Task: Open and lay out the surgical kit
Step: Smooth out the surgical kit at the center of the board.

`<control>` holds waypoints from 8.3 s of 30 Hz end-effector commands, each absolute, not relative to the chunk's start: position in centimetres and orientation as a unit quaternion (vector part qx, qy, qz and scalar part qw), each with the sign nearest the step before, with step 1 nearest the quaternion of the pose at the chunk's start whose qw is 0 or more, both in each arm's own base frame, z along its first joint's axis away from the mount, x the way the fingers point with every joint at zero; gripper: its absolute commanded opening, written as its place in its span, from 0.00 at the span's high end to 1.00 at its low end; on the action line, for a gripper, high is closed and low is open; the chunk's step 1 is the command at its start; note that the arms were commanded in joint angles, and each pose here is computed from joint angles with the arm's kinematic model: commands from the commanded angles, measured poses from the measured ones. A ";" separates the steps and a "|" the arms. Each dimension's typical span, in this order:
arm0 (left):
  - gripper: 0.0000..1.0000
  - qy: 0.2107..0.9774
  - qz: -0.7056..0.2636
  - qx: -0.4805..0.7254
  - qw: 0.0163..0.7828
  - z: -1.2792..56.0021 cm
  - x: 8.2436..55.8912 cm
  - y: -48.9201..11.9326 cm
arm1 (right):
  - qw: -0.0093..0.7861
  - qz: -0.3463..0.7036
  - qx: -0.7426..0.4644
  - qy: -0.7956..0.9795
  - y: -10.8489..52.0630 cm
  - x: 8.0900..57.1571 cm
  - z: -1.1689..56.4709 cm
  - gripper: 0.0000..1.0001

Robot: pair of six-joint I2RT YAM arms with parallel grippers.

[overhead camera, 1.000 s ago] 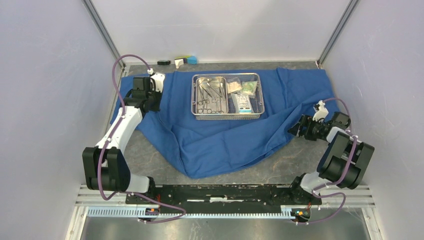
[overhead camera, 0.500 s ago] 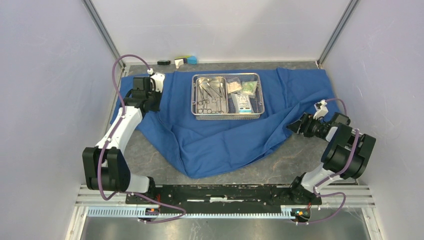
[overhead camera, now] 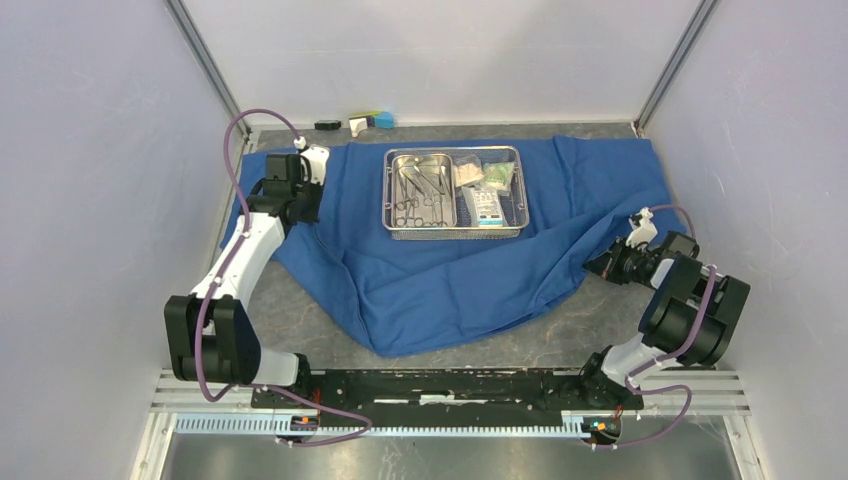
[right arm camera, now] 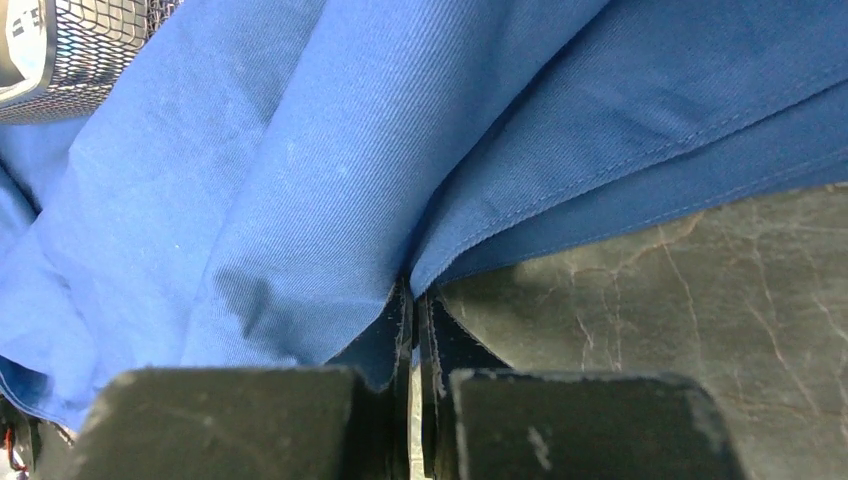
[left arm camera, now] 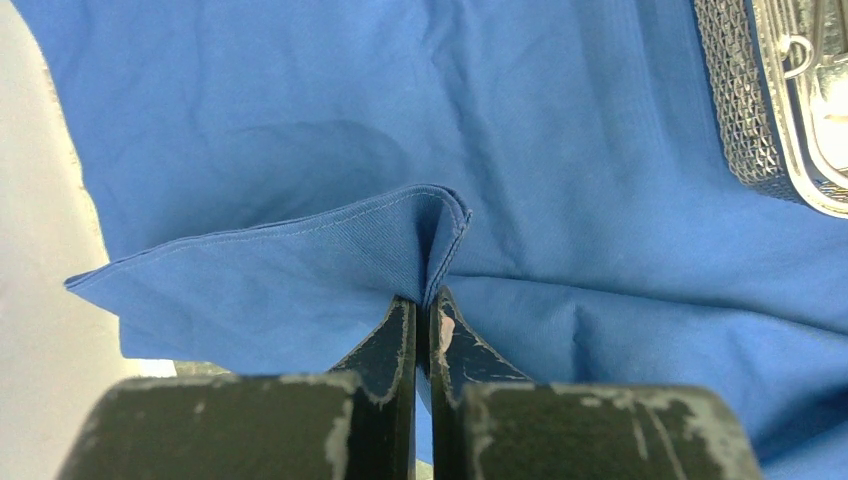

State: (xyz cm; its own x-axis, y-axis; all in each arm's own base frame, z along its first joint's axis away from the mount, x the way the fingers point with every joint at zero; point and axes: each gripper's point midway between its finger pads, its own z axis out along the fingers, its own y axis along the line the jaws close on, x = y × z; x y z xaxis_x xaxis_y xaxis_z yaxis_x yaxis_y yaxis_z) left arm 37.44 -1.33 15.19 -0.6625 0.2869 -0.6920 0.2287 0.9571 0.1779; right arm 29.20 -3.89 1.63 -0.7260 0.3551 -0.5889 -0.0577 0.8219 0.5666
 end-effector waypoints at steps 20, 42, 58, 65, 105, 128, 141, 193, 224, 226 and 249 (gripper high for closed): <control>0.98 0.859 0.163 0.182 0.450 20.5 31.6 2.7 | 0.341 -0.039 -0.044 0.938 -12.8 23.3 11.6 1.00; 0.98 0.833 0.271 0.281 0.393 20.6 18.6 6.4 | 0.224 -0.181 -0.193 0.938 -12.7 13.6 12.8 1.00; 0.98 0.818 0.382 0.307 0.301 21.9 14.0 10.5 | 0.103 -0.143 -0.302 0.937 -11.0 8.1 9.4 1.00; 0.98 0.806 0.410 0.314 0.289 24.3 14.2 11.2 | 0.065 -0.186 -0.322 0.926 -12.0 6.3 10.6 0.98; 0.98 0.807 0.379 0.401 0.208 23.5 12.9 10.9 | -0.015 -0.245 -0.550 0.799 -14.3 7.2 13.5 0.52; 0.22 0.822 0.362 0.435 0.064 23.5 12.1 12.2 | 0.232 -0.105 -0.519 0.816 -9.1 17.8 17.4 0.02; 0.00 0.860 0.310 0.370 0.164 25.4 16.1 9.7 | 0.382 -0.106 -0.398 0.827 -4.2 28.0 18.4 0.02; 0.18 0.950 -0.034 -0.017 0.309 4.3 57.8 -3.9 | 0.471 -0.090 -0.001 0.878 -4.6 58.0 7.0 0.17; 0.97 0.965 -0.067 -0.023 0.253 0.7 57.2 -3.8 | 0.394 -0.028 -0.008 0.919 -5.8 57.8 0.3 0.60; 0.82 0.964 -0.067 -0.020 0.255 1.3 57.2 -3.8 | 0.395 -0.028 -0.010 0.918 -5.8 57.8 0.4 0.58; 0.17 0.972 0.002 0.030 0.234 -0.1 55.9 -3.5 | 0.402 -0.023 -0.029 0.915 -5.5 57.6 1.4 0.56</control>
